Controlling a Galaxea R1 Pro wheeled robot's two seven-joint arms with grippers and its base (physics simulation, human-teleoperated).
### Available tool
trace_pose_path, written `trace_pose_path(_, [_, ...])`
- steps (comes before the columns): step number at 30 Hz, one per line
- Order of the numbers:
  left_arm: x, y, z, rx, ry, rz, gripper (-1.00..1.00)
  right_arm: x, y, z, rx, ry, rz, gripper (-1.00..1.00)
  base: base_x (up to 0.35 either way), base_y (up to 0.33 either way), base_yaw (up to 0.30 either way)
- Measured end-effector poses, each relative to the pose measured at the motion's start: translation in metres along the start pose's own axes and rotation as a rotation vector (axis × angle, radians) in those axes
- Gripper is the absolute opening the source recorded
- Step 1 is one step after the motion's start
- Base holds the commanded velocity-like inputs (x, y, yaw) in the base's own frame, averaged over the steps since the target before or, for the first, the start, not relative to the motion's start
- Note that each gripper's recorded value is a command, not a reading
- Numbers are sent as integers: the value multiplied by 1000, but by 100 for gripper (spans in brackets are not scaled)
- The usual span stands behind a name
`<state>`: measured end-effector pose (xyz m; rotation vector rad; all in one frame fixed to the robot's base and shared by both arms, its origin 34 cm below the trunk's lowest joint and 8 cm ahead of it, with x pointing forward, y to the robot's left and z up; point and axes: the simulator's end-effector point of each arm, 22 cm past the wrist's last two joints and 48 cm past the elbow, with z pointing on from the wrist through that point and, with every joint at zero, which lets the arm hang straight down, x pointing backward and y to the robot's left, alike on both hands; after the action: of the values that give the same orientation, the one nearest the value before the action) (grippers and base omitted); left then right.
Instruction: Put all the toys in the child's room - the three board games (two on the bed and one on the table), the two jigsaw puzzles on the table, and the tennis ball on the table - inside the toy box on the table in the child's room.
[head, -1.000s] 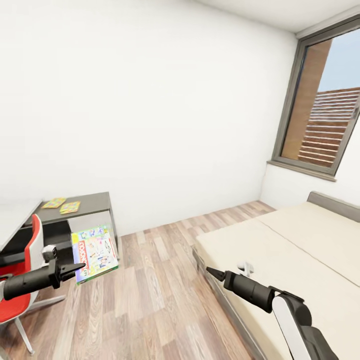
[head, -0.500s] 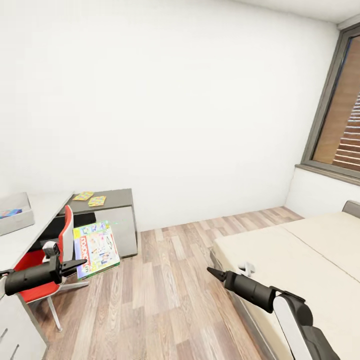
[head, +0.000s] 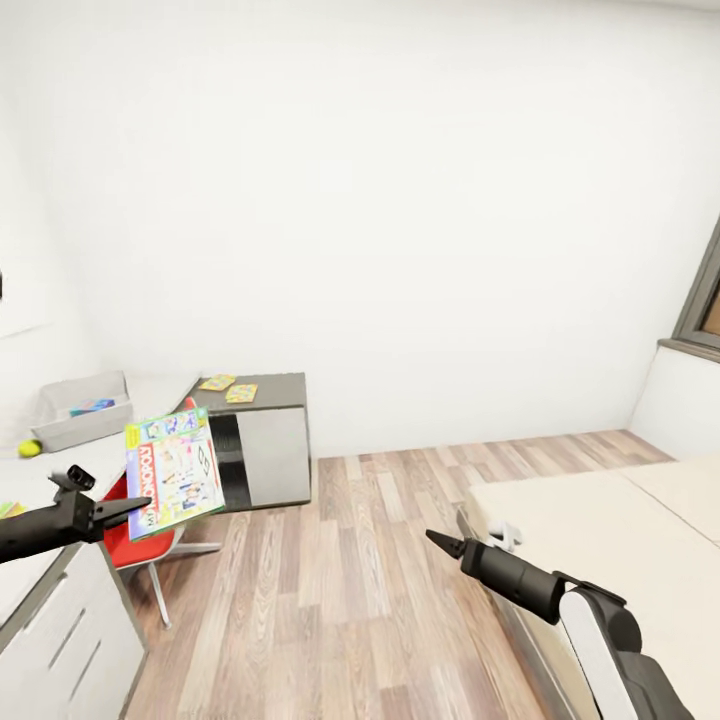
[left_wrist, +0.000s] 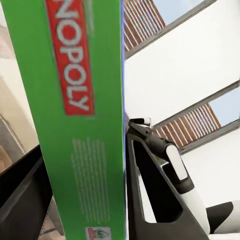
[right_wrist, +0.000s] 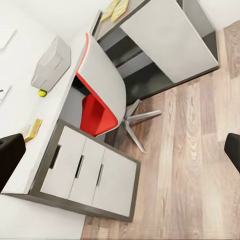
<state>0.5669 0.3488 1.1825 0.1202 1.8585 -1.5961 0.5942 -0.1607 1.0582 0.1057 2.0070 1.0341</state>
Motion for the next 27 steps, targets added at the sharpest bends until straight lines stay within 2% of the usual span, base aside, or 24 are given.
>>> trace_pose_path(9, [-4,4,-11,-13,-17,-13,-100,-3,-4,-2,6,-8,8,100,0,0,285])
trace_pose_path(18, [-5,5,-13,-12,-26,-21,-100,-2,-5,-2,9,-7,10,100,0,0,286])
trace_pose_path(27, [-5,-3,-14,27,-30,-25,-100,-1,-5,-2,10,-7,11,100,0,0,285])
